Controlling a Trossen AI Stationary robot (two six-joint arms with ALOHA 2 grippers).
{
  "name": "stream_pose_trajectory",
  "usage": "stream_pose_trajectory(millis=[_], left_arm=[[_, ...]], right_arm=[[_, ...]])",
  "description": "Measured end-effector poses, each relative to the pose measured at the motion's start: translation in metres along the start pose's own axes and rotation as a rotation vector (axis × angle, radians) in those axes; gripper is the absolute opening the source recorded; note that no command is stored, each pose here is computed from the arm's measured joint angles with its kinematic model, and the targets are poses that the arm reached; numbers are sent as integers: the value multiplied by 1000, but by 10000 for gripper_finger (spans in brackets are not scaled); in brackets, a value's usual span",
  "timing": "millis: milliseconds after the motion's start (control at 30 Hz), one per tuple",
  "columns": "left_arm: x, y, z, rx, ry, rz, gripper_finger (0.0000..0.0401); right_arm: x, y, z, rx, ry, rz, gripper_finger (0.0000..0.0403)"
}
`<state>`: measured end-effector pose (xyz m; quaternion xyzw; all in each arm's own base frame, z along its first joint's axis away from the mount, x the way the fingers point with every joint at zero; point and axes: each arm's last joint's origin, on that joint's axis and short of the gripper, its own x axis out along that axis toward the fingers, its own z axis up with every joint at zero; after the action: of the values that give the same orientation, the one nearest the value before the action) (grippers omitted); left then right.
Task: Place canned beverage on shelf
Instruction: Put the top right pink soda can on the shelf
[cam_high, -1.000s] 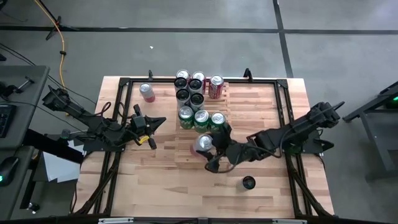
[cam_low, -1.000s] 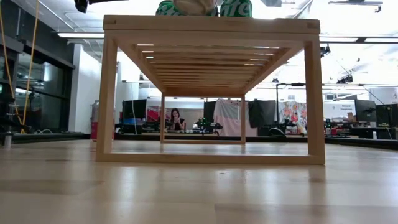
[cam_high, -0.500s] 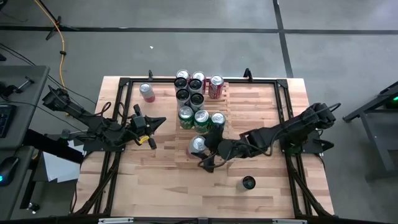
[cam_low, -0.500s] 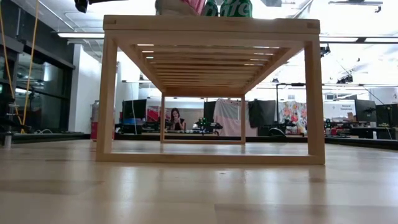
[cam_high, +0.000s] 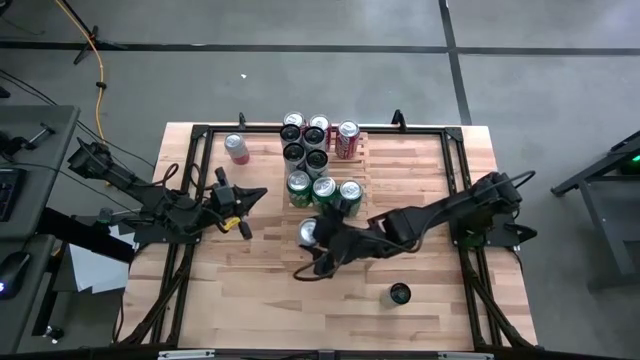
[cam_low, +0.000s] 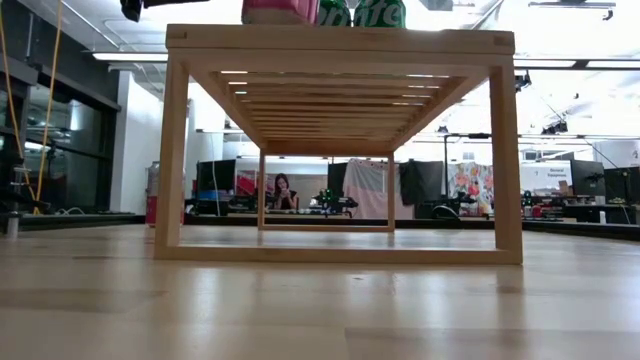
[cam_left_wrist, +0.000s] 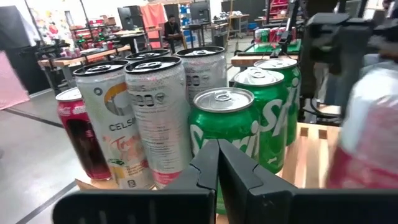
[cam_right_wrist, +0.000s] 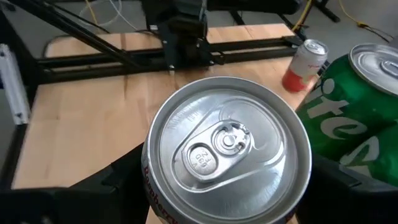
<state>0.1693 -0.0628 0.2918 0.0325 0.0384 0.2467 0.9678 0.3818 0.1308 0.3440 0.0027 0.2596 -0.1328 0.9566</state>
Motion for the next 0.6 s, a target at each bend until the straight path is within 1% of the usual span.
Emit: stream_pose_trajectory(millis=[133, 300, 600], left_arm=[[0, -1, 0, 0, 0, -21, 0], [0, -1, 0, -1, -1, -21, 0], [0, -1, 0, 0, -1, -21, 0]], right_arm=[[9, 0, -1, 2, 21, -10, 280], [14, -9, -2, 14, 58, -37, 280], [18, -15, -1, 26, 74, -28, 280]])
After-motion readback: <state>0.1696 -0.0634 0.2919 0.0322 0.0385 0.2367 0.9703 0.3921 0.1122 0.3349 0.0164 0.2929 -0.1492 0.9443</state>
